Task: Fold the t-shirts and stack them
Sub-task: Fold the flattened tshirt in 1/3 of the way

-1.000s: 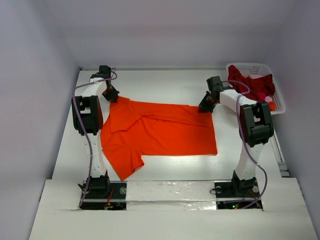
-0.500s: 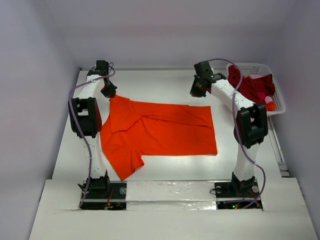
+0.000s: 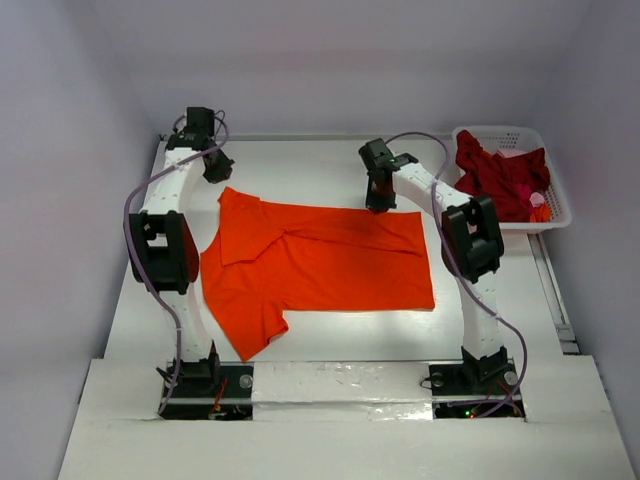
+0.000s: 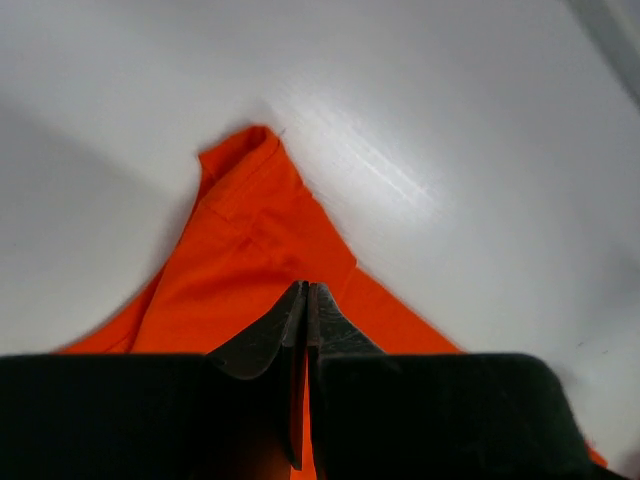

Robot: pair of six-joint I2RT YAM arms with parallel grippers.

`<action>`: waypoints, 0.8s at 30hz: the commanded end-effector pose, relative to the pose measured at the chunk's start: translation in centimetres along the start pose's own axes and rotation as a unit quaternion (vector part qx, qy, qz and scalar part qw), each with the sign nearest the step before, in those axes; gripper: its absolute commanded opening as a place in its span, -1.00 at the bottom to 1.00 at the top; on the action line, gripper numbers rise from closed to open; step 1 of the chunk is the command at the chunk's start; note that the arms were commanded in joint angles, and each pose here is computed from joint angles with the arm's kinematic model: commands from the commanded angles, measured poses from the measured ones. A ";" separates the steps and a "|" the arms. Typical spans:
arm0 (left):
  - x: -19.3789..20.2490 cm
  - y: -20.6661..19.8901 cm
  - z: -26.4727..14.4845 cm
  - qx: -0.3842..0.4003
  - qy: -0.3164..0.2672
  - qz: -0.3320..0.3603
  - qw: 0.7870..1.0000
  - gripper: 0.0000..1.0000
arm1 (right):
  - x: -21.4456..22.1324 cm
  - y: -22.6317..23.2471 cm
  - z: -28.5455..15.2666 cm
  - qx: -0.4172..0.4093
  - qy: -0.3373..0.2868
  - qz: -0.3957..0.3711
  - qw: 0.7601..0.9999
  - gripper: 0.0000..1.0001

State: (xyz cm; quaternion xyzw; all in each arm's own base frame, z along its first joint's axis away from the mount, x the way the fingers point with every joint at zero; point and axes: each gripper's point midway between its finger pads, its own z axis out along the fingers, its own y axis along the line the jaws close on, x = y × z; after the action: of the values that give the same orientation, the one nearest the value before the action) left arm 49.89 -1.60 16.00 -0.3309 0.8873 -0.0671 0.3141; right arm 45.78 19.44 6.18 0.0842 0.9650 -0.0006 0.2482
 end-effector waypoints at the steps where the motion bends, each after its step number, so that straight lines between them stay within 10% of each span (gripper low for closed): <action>1: 3.2 0.8 -0.3 -0.010 0.032 0.016 0.999 -1.00 | -0.8 -1.0 -0.9 0.020 -0.006 -0.003 1.000 -1.00; 24: 4.2 0.9 -0.9 0.000 0.040 0.031 0.999 -1.00 | 3.1 2.5 -2.4 -0.044 0.058 -0.012 0.997 -1.00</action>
State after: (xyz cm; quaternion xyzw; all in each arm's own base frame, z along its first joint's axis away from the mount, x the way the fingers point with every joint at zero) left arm 46.49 -3.85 11.45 -0.3091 0.9155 -0.0605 0.2503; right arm 42.50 21.61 5.65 0.0608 0.9804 0.0216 0.1863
